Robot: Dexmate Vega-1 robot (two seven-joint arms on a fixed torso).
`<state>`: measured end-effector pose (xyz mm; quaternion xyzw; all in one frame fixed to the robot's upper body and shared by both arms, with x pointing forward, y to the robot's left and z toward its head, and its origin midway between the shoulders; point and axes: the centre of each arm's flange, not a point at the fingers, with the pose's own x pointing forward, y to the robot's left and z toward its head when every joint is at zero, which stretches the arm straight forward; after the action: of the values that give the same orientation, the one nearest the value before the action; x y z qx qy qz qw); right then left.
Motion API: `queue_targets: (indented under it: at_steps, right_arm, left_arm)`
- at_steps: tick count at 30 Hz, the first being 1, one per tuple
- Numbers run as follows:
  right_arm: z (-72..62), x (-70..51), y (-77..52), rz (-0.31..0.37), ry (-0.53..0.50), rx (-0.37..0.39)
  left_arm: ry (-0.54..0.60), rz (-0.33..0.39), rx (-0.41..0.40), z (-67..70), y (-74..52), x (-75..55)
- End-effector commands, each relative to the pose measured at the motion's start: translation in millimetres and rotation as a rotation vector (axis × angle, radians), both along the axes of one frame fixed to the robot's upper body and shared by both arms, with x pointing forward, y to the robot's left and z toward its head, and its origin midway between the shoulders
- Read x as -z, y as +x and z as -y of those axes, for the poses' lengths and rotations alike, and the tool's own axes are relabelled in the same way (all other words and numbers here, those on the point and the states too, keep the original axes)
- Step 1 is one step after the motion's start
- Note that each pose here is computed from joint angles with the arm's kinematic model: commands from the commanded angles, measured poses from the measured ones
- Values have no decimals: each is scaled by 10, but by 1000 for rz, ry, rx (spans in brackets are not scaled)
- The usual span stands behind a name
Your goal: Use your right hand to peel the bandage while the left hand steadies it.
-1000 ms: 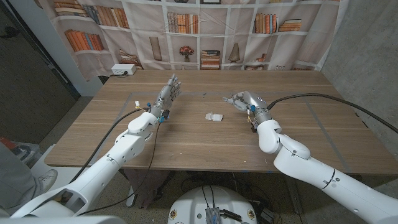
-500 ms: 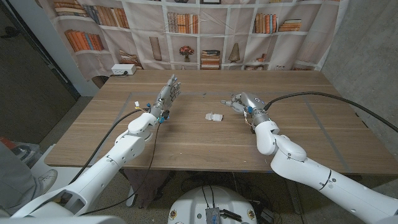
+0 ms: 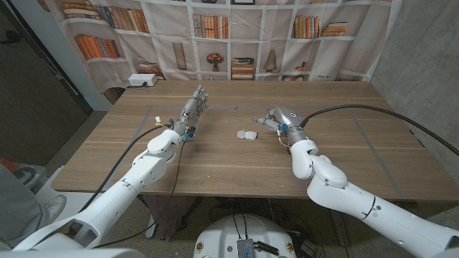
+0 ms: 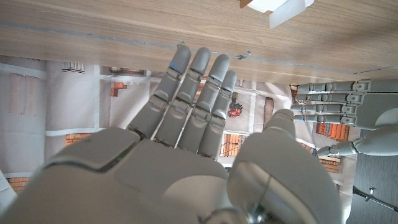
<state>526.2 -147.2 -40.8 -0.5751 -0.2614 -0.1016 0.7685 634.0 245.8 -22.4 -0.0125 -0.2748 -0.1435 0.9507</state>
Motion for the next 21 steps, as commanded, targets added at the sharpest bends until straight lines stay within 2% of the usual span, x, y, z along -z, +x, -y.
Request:
queue_targets:
  at_steps: [1, 10, 16, 21]
  right_arm:
    - [-60, 39, 34, -14, -20, -1]
    - [-74, 87, 85, -31, -23, -2]
    - [-108, 104, 88, 6, -56, 14]
    - [-148, 116, 111, 9, -77, 18]
  left_arm:
    - [1, -2, 2, -12, -8, -3]
    - [3, -5, 10, -5, -1, -3]
    - [6, 5, 14, -1, -1, -23]
    - [8, -2, 13, -1, -3, -20]
